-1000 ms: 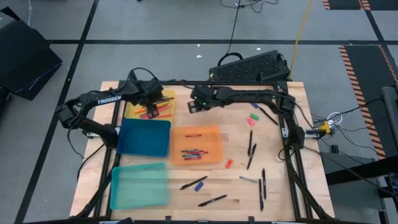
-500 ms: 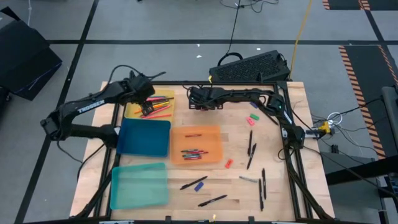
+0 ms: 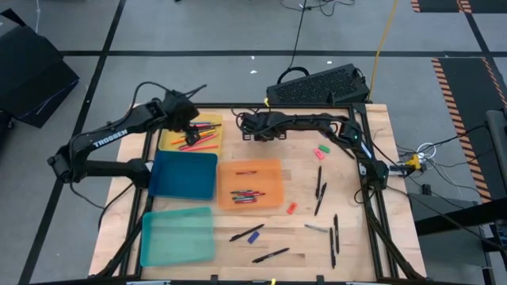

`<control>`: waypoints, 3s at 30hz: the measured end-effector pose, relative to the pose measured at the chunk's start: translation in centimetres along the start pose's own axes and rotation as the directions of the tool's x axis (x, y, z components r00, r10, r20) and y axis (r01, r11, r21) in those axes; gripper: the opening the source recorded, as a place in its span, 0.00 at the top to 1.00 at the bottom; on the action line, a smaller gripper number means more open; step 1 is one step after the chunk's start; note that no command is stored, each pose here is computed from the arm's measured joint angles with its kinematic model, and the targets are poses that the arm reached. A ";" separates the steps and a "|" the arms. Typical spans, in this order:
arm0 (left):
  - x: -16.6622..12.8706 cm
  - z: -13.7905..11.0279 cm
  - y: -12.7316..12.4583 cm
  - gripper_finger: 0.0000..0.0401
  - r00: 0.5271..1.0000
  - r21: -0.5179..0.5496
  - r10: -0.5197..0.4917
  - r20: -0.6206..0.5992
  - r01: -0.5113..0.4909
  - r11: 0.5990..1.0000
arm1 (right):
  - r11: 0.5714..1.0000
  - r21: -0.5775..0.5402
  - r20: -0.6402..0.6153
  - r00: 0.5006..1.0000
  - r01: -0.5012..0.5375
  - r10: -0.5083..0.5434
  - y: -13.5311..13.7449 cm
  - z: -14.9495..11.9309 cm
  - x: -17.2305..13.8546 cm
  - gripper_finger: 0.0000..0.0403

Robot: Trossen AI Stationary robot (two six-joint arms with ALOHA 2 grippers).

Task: Sort crayons/erasers/pens/pencils in bins
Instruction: Put the red eraser into the blue bin, then adjust the orange bin

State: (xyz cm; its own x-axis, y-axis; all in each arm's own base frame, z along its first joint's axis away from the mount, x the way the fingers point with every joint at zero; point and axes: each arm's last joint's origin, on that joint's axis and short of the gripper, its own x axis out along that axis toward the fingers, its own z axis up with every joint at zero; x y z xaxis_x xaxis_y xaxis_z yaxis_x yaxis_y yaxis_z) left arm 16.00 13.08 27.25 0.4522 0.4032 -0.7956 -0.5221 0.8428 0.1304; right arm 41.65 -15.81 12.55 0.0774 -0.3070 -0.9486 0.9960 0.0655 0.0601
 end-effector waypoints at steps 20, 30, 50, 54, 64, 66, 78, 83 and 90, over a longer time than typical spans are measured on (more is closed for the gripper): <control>1.1 3.0 -1.3 0.39 0.887 -0.196 -0.220 0.407 0.320 0.927 | 0.816 -0.474 0.243 0.841 -0.332 0.484 -2.1 2.2 -19.3 0.94; 0.3 2.7 -1.0 0.39 0.898 -0.232 -0.148 0.414 0.261 0.937 | 0.605 -0.733 0.114 0.821 -0.311 0.560 0.1 -0.5 -12.6 0.76; -4.9 -1.8 -0.9 0.39 0.952 -0.255 -0.073 0.297 0.153 0.955 | 0.576 -0.762 0.237 0.701 -0.295 0.672 -1.5 -4.2 0.4 0.41; -4.7 -1.6 -0.9 0.39 0.950 -0.258 -0.075 0.304 0.158 0.953 | 0.610 -0.726 0.236 0.719 -0.316 0.653 -1.0 -3.4 1.8 0.45; -4.6 -1.6 -1.3 0.39 0.952 -0.276 -0.096 0.291 0.180 0.944 | 0.589 -0.724 0.096 0.793 -0.359 0.602 -0.7 -3.1 0.3 0.52; -4.6 -1.6 -1.4 0.39 0.952 -0.274 -0.099 0.290 0.181 0.944 | 0.569 -0.740 0.085 0.790 -0.358 0.607 -0.7 -3.2 -0.6 0.52; -4.6 -1.5 -1.5 0.39 0.950 -0.283 -0.095 0.296 0.182 0.942 | 0.491 -0.786 0.094 0.712 -0.376 0.696 -0.4 -3.9 -7.0 0.52; -4.7 -1.5 -1.5 0.39 0.950 -0.293 -0.094 0.299 0.185 0.938 | 0.465 -0.782 0.069 0.685 -0.414 0.725 -0.1 -5.5 -8.8 0.52; -4.7 -1.5 -1.5 0.39 0.949 -0.306 -0.093 0.301 0.189 0.933 | 0.332 -0.759 -0.127 0.628 -0.560 0.768 0.4 -8.9 -10.9 0.52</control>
State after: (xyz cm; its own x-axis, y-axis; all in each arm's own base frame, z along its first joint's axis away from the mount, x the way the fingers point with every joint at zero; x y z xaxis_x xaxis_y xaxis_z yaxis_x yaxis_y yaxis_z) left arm 13.60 9.44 29.89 0.6954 0.4113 -0.5893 -0.6234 0.7533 -0.2098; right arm 40.79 -3.98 20.09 0.8079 -0.0214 -0.5889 0.2542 0.9142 0.3155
